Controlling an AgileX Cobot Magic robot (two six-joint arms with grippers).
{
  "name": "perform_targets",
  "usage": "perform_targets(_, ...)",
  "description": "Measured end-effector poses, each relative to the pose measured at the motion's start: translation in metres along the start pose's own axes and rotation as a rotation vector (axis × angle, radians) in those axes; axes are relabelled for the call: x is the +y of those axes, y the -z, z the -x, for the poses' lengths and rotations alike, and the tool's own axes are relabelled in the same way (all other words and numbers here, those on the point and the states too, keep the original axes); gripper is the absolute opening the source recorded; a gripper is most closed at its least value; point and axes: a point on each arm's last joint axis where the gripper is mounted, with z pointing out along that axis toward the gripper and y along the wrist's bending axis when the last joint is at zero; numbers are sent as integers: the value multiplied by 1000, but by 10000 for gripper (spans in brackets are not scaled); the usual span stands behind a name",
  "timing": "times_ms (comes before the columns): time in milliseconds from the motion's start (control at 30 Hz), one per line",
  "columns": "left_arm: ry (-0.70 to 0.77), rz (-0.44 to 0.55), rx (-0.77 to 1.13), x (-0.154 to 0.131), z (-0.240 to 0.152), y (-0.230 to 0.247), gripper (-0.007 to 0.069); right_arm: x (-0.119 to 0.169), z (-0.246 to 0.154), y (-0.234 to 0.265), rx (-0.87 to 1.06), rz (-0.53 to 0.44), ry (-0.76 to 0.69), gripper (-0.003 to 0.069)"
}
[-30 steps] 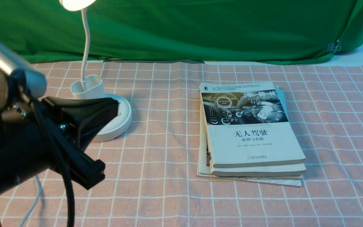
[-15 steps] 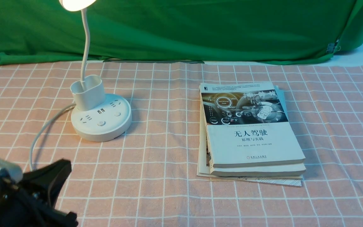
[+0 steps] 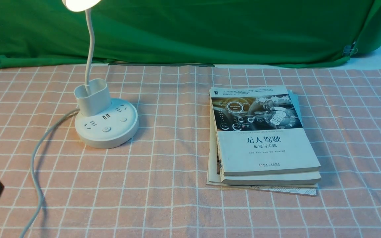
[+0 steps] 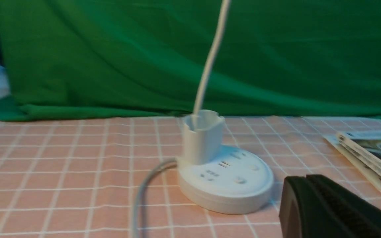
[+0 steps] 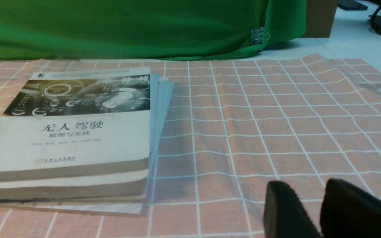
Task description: Turn on the table lamp on the pink coffee tablecloth with your hand.
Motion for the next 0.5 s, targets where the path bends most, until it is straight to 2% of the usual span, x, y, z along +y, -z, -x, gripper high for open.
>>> perform_targets(167,69,92,62,5,-7,3,21,0,0,0,0,0,0,239)
perform_targets(333,189,72,182,0,-19,8,21,0,0,0,-1,0,0,239)
perform_targets(500,135,62,147,-1,-19,14,21,0,0,0,-1,0,0,239)
